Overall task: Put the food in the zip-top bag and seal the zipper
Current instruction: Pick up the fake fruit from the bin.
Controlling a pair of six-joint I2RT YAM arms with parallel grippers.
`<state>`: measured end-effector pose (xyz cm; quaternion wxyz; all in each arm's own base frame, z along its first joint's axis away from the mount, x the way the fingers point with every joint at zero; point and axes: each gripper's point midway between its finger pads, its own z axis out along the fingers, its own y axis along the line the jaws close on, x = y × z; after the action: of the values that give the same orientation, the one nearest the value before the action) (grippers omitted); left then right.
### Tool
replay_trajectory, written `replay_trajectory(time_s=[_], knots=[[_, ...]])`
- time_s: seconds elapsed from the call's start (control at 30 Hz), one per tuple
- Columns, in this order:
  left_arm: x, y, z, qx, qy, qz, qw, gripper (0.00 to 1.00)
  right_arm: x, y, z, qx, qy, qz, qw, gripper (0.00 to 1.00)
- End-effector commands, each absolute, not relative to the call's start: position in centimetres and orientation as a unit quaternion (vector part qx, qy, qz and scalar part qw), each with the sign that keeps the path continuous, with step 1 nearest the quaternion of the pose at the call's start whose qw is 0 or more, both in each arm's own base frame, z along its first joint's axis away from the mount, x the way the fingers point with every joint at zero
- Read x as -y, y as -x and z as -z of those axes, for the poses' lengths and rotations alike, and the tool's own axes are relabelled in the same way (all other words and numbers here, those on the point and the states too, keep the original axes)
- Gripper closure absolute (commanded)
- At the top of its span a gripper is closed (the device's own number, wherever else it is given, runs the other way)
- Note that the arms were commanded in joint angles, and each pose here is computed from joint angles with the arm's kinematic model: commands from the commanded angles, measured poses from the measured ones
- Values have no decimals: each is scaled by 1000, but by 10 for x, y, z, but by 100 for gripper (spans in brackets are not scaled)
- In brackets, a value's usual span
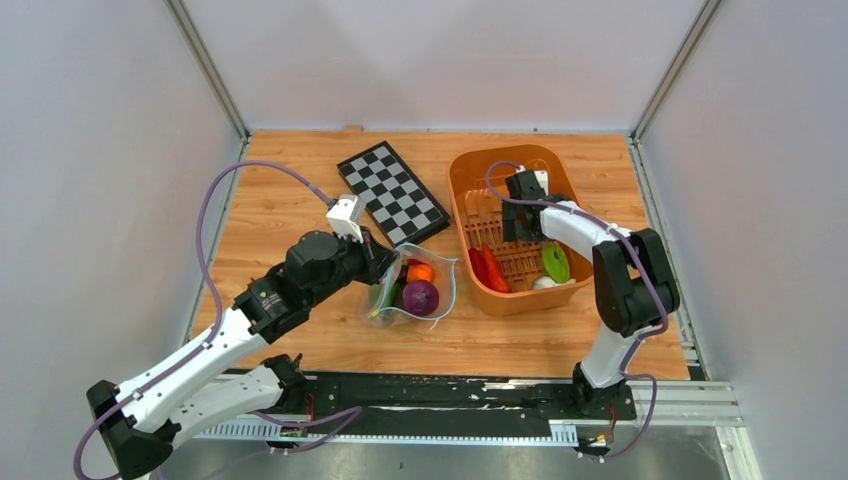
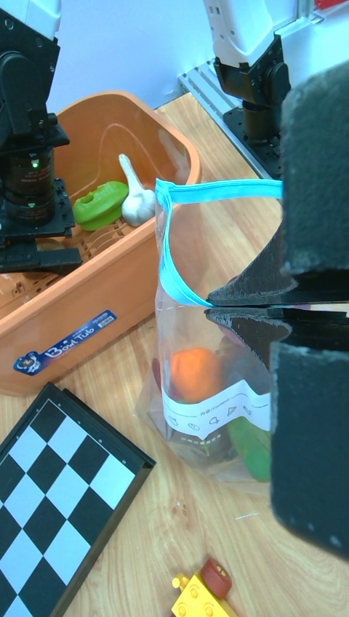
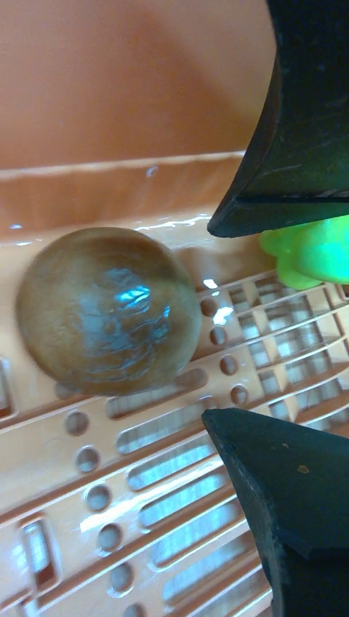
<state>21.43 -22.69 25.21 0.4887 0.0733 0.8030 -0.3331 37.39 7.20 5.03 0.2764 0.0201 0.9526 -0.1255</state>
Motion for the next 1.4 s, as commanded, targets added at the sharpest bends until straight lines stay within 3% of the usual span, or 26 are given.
replay_trajectory(time_s=[0.0, 0.17, 0.3, 0.53, 0.77, 0.87, 1.03, 1.37], knots=[[223, -219, -261, -794, -69, 327, 508, 100, -107, -409, -66, -940, 11, 33, 338, 15], [215, -220, -263, -792, -64, 315, 519, 100, -133, -426, -108, -892, 43, -58, 446, 17], [214, -221, -263, -792, -66, 311, 521, 100, -122, -433, -139, -869, 34, -35, 493, 13], [219, -221, -259, -794, -72, 315, 515, 100, -87, -445, -113, -899, -4, 19, 437, 11], [219, -221, -259, -794, -71, 315, 514, 100, -92, -452, -65, -929, 0, 12, 371, 13], [219, -221, -260, -794, -71, 316, 514, 100, -93, -451, -53, -933, -3, 10, 359, 17], [218, -219, -261, -794, -71, 317, 514, 100, -91, -450, -49, -934, -17, 9, 357, 35], [219, -219, -264, -792, -69, 323, 513, 100, -104, -439, -71, -925, -14, -38, 377, 42]])
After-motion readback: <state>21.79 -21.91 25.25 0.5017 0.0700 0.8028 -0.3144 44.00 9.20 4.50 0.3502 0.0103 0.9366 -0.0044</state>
